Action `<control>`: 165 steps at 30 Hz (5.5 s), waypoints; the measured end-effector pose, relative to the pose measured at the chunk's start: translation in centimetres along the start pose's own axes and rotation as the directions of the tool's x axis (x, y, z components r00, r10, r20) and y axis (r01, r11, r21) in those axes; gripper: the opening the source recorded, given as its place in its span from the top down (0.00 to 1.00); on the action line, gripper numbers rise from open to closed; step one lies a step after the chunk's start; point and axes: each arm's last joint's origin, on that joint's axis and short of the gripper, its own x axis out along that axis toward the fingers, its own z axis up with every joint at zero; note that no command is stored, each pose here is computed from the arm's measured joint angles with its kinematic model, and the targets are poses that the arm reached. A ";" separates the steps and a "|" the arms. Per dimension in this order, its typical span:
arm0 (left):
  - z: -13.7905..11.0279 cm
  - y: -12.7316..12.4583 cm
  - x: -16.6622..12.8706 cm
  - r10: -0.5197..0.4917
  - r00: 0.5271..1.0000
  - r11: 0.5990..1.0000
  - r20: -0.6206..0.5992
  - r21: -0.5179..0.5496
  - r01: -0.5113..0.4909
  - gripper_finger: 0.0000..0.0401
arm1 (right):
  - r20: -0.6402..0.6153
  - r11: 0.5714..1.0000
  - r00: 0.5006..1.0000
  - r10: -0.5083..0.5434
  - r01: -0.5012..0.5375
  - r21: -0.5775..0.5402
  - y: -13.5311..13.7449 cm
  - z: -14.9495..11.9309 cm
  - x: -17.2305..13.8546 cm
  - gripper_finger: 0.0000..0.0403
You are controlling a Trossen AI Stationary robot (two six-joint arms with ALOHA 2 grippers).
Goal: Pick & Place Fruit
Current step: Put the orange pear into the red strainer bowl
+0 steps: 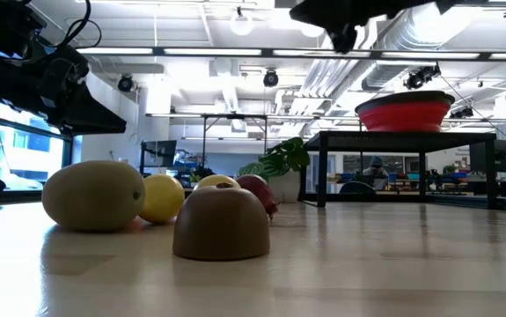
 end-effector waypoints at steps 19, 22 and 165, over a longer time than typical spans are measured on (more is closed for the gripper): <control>0.1 0.0 0.0 -0.003 1.000 1.000 0.014 -0.005 0.003 0.68 | 0.385 1.000 0.923 -0.018 0.024 -0.010 1.4 -6.8 -6.6 0.99; 0.1 0.0 0.0 -0.004 1.000 1.000 0.015 -0.006 0.004 0.68 | 0.388 1.000 0.921 -0.018 0.022 -0.006 1.4 -7.3 -6.7 0.99; 4.2 -6.1 3.4 0.001 0.999 0.989 0.049 0.146 -0.008 0.68 | 0.273 0.992 0.962 -0.007 -0.029 0.126 0.6 -7.3 -10.7 0.99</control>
